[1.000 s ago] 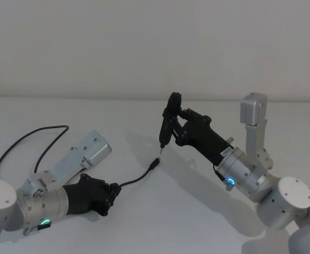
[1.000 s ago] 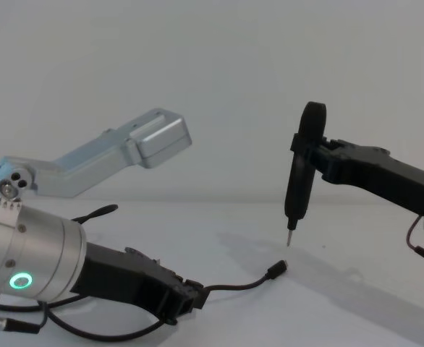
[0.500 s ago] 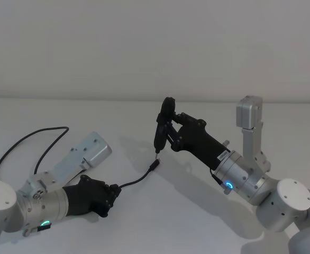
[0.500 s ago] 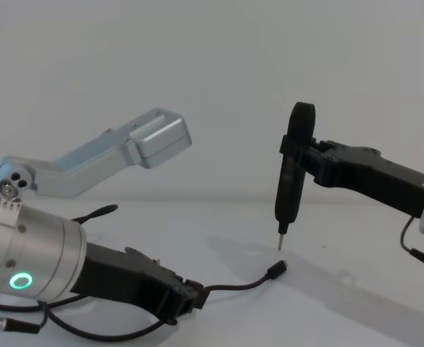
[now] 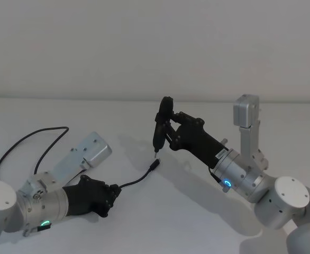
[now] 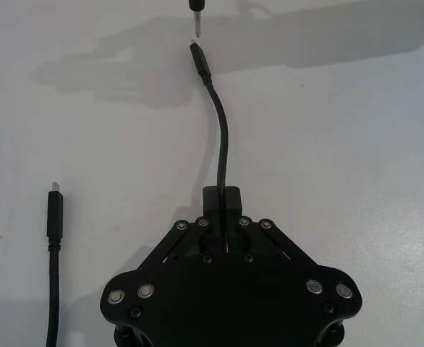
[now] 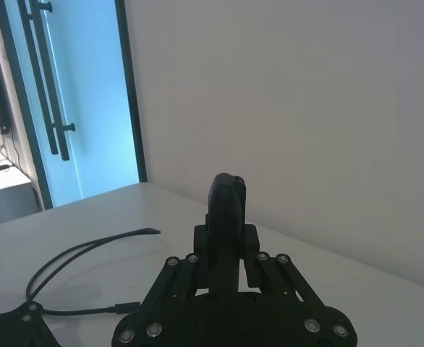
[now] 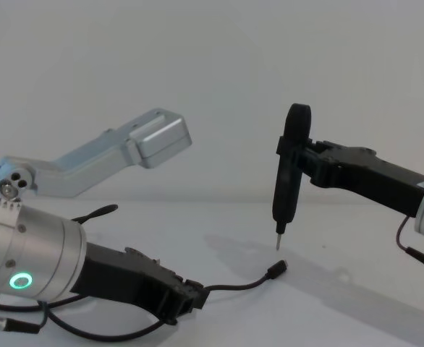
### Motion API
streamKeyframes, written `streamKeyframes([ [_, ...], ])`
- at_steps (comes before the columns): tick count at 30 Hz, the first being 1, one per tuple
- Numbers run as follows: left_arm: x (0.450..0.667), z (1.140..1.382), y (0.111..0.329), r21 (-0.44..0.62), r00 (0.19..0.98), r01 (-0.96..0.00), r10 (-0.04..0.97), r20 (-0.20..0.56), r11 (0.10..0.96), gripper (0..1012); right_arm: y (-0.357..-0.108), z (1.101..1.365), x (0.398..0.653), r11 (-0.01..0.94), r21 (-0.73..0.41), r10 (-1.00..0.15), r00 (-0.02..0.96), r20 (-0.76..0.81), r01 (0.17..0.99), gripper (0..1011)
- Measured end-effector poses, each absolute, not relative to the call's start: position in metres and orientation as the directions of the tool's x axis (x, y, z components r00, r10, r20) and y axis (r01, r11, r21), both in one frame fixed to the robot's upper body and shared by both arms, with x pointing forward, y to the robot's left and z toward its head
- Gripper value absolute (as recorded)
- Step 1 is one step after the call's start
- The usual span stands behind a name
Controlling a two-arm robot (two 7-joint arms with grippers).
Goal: Pick up the data cable with the one hand.
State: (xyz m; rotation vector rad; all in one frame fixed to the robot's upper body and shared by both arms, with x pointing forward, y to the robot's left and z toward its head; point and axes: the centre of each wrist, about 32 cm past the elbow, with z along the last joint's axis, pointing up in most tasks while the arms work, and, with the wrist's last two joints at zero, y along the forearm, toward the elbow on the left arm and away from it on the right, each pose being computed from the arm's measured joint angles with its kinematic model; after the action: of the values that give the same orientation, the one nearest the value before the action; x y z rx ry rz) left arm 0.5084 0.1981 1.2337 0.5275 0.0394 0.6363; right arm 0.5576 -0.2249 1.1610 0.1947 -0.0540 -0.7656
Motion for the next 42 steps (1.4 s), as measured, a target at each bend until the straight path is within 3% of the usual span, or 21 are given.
streamKeyframes([
  [42,0.508,1.234,0.198,0.481,0.808,-0.556,0.576,0.123,0.677,48,-0.228,1.151,0.57,0.701,0.177,-0.704,0.711,0.009,0.691,274],
])
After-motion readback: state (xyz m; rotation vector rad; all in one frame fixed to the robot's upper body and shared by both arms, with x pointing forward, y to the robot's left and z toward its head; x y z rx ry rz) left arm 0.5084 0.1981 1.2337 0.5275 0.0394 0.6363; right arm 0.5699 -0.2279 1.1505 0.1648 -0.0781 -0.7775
